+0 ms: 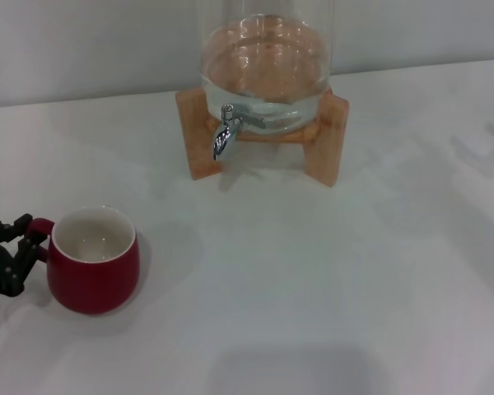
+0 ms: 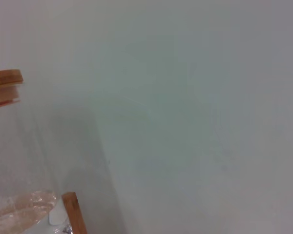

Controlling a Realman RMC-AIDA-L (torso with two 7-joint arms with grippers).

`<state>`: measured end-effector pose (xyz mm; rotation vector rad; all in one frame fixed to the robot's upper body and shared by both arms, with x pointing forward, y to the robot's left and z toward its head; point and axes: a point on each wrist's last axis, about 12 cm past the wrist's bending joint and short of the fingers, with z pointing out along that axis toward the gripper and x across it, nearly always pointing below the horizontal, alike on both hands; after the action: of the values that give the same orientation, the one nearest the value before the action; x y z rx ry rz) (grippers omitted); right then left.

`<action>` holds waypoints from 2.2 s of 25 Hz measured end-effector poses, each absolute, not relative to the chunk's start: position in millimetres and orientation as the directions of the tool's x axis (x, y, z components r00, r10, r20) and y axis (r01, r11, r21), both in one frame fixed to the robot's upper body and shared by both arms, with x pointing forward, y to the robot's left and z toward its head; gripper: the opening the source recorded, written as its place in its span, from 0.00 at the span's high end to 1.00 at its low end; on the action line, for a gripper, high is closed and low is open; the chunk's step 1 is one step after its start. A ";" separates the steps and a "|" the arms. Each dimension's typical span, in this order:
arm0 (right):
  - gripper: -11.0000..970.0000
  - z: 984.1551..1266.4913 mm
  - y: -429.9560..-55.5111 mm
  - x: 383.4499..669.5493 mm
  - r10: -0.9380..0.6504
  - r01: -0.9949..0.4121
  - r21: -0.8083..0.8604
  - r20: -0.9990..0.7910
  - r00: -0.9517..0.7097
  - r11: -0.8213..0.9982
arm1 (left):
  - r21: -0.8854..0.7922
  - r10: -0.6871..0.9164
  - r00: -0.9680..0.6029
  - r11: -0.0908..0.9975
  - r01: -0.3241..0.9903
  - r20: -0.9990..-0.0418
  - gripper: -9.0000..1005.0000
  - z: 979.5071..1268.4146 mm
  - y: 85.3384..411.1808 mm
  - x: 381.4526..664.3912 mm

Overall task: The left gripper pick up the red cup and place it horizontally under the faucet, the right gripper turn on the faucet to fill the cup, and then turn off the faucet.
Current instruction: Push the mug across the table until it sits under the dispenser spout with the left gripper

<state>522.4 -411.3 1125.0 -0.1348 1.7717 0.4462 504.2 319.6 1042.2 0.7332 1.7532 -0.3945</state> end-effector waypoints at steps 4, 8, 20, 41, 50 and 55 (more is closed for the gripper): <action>0.18 1125.0 -411.3 522.3 0.146 -0.325 0.225 -0.957 -0.251 0.919 | 0.110 0.270 -0.154 0.754 0.648 -0.950 0.82 1044.1 318.9 506.6; 0.18 1125.0 -411.3 522.3 0.146 -0.325 0.225 -0.957 -0.251 0.919 | 0.111 0.267 -0.149 0.755 0.646 -0.952 0.82 1045.7 318.0 509.6; 0.18 1125.0 -411.6 522.5 0.146 -0.323 0.225 -0.957 -0.251 0.919 | 0.133 0.284 -0.134 0.750 0.648 -0.949 0.82 1045.3 317.4 509.7; 0.18 1125.5 -410.0 524.8 0.147 -0.327 0.226 -0.957 -0.249 0.918 | 0.146 0.276 -0.099 0.742 0.654 -0.956 0.83 1048.2 298.0 538.7; 0.18 1124.1 -407.7 526.5 0.152 -0.331 0.234 -0.955 -0.254 0.914 | 0.168 0.295 -0.085 0.733 0.659 -0.952 0.83 1051.4 285.6 557.2; 0.18 1124.6 -405.8 528.4 0.151 -0.338 0.233 -0.956 -0.253 0.912 | 0.171 0.299 -0.085 0.731 0.660 -0.951 0.83 1050.7 280.8 562.0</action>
<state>528.4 -405.8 1124.6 -0.1413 1.7688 0.4644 562.0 280.8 1050.7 0.7752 1.6776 -0.3578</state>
